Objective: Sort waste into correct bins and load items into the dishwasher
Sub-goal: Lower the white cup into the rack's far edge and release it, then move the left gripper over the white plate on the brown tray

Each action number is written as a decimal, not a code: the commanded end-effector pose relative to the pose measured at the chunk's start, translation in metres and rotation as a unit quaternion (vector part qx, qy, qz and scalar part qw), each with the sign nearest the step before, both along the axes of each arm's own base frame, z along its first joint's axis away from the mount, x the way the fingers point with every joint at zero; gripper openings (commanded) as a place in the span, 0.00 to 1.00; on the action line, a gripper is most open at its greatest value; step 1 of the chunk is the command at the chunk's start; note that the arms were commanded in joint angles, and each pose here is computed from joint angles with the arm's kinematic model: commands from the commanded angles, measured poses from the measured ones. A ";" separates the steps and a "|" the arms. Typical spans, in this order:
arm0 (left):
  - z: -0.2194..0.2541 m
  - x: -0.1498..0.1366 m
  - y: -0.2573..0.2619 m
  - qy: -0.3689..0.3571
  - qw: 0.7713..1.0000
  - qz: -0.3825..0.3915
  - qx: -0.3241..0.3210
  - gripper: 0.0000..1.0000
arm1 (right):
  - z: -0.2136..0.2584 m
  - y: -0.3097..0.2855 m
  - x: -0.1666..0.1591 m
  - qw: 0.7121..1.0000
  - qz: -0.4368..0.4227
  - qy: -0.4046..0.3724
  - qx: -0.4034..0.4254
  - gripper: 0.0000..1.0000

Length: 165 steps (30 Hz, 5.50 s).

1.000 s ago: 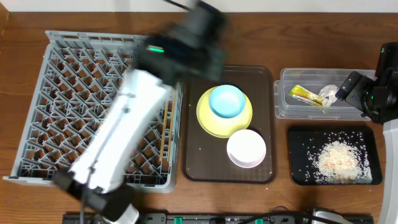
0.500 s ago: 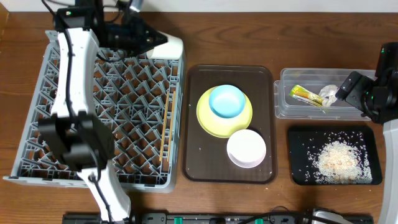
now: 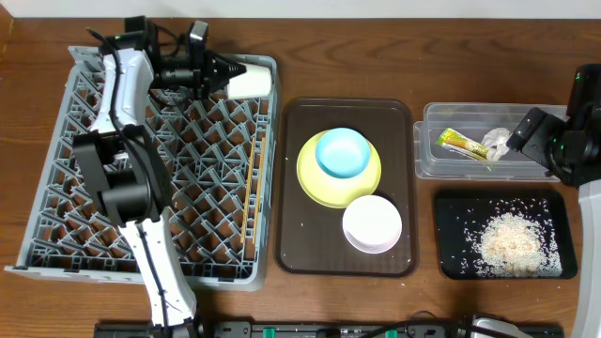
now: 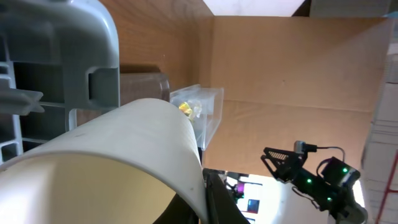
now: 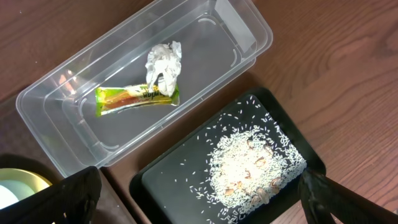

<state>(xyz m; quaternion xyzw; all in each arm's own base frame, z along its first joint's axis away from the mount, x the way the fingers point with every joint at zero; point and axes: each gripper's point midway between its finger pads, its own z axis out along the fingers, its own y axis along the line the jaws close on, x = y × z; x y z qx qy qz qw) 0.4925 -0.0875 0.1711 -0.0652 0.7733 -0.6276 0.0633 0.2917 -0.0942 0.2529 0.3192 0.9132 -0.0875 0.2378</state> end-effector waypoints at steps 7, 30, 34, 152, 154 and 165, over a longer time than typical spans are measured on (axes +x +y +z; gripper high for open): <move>-0.042 -0.011 0.008 0.053 0.995 0.001 0.088 0.08 | 0.002 -0.003 -0.001 1.000 -0.001 -0.001 -0.005 0.99; -0.068 -0.033 0.052 0.106 0.980 0.014 0.169 0.08 | 0.002 -0.003 -0.001 1.000 -0.001 -0.001 -0.005 0.99; -0.023 -0.022 0.032 0.052 0.998 0.018 0.030 0.08 | 0.002 -0.003 -0.001 1.000 -0.001 -0.001 -0.005 0.99; 0.085 -0.121 0.006 -0.042 0.928 0.038 0.370 0.25 | 0.002 -0.003 -0.001 1.000 -0.001 -0.001 -0.005 0.99; 0.078 -0.130 -0.020 -0.045 0.926 0.000 0.374 0.20 | 0.002 -0.003 -0.001 1.000 -0.001 -0.001 -0.005 0.99; 0.002 -0.193 -0.151 -0.081 0.868 -0.146 0.468 0.44 | 0.002 -0.003 -0.001 1.000 -0.001 -0.001 -0.005 0.99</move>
